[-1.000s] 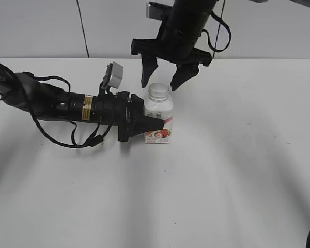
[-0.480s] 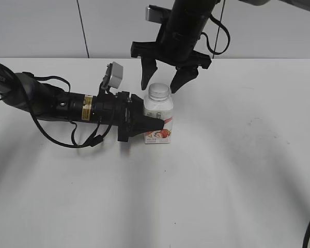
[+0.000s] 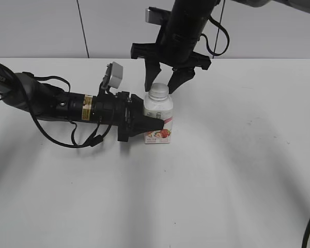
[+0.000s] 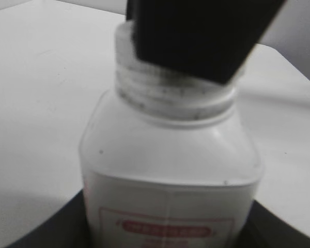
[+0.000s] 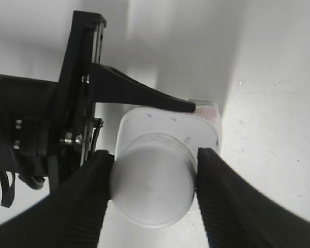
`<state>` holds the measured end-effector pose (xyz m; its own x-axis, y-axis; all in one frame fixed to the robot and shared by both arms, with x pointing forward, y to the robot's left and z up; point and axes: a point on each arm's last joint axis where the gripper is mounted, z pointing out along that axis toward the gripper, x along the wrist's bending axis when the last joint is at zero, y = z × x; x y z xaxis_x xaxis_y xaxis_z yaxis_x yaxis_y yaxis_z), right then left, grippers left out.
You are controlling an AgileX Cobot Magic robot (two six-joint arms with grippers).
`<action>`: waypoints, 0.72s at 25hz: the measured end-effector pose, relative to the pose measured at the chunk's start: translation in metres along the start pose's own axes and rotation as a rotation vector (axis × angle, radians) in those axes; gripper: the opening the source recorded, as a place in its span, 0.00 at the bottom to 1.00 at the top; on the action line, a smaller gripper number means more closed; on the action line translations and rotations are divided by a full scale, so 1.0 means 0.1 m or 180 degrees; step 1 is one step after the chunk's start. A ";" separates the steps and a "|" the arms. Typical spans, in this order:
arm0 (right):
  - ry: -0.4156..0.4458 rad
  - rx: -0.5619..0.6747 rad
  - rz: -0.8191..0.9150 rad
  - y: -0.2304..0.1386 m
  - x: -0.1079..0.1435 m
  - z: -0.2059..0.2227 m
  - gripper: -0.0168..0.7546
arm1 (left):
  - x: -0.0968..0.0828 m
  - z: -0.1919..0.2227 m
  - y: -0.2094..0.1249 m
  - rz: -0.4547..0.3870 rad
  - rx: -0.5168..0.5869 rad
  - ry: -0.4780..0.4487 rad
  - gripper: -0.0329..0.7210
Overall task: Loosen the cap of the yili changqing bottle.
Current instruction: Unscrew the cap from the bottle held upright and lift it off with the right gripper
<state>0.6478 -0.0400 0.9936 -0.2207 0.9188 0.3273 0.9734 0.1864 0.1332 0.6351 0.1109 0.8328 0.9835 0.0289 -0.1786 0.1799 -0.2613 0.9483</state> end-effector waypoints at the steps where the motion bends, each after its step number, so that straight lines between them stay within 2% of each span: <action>1: -0.0001 0.0003 0.0000 0.00 0.00 0.00 0.56 | 0.00 0.00 0.00 -0.0002 0.0000 0.0000 0.53; 4: -0.0001 0.0002 0.0000 0.00 0.00 0.00 0.53 | 0.00 0.00 0.00 -0.0002 0.0000 0.0000 0.53; 18: 0.0000 0.0002 -0.0131 0.00 0.00 0.00 0.53 | 0.00 0.00 0.00 -0.0002 0.0000 0.0000 0.53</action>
<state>0.6477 -0.0400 0.9935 -0.2605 0.9104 0.3214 0.9636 0.2243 0.1458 0.6351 0.1109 0.8328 0.9834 0.0291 -0.1794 0.1807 -0.2613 0.9482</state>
